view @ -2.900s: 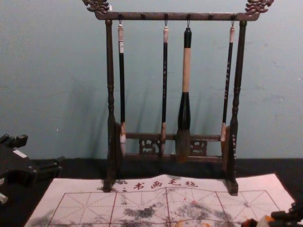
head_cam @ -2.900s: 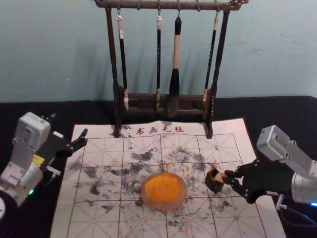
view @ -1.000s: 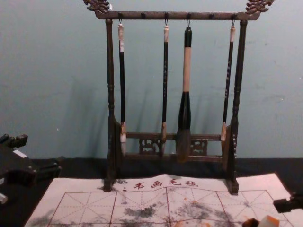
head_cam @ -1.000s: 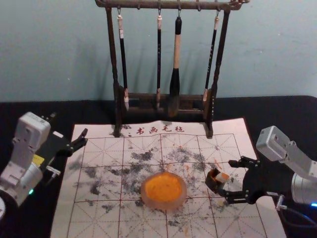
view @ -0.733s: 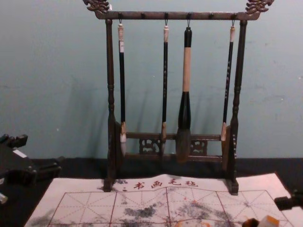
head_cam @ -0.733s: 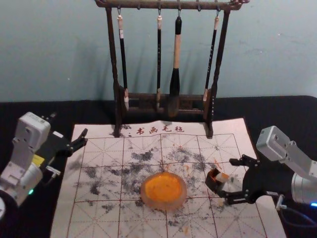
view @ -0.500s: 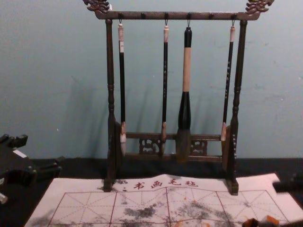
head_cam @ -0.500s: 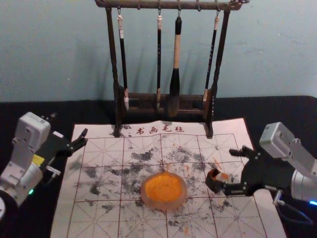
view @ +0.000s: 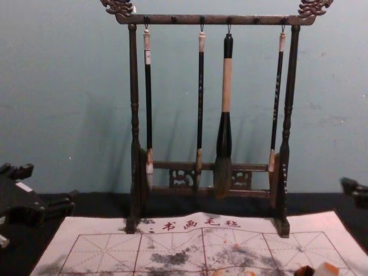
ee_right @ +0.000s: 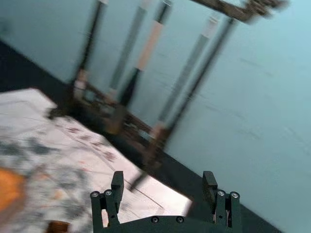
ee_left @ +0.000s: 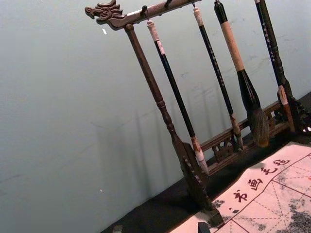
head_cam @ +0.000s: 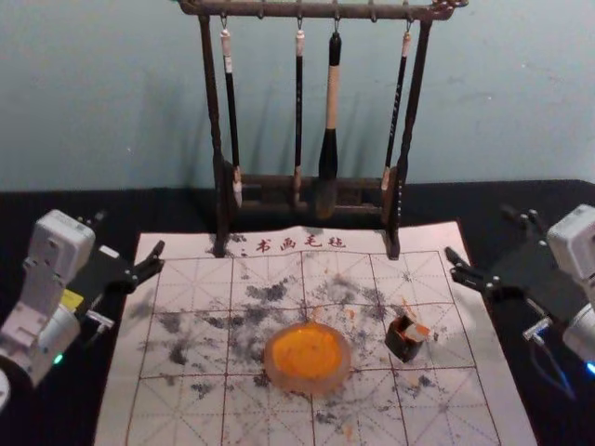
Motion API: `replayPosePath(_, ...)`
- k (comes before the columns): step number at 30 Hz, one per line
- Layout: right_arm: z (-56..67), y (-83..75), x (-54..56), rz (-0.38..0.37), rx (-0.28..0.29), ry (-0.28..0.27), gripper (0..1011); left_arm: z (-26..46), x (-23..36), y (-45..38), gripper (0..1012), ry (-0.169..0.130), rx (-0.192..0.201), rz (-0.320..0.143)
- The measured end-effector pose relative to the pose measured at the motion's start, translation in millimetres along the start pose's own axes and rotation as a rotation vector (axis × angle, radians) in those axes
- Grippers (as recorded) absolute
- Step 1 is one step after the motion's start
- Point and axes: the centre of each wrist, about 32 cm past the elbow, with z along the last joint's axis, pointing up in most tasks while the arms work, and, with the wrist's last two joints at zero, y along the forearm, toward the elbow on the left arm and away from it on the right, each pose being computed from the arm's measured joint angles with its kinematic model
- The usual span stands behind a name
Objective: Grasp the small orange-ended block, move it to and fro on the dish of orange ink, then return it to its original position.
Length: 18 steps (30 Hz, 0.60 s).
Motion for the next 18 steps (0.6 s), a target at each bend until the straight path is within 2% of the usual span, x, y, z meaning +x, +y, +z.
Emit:
replayPosePath(1,-6.1,-1.9,-5.6,-0.048,-0.015,0.006,1000,0.0,0.0,0.0,1001,0.000,0.000,0.000)
replayPosePath(4,-15.3,-4.4,-12.3,-0.103,-0.043,0.018,1000,0.0,0.0,0.0,1001,0.000,0.000,0.000)
replayPosePath(5,-21.7,-6.3,-17.1,-0.141,-0.064,0.028,1000,0.0,0.0,0.0,1001,0.000,0.000,0.000)
replayPosePath(6,-21.7,-6.3,-17.1,-0.141,-0.064,0.028,1000,0.0,0.0,0.0,1001,0.000,0.000,0.000)
replayPosePath(8,-34.9,-10.0,-27.9,-0.202,-0.101,0.039,1000,0.0,0.0,0.0,1001,0.000,0.000,0.000)
replayPosePath(13,-47.0,-12.2,-38.4,-0.243,-0.130,0.049,1000,0.0,0.0,0.0,1001,0.000,0.000,0.000)
replayPosePath(18,-51.2,-11.6,-38.9,-0.236,-0.139,0.065,1000,0.0,0.0,0.0,1001,0.000,0.000,0.000)
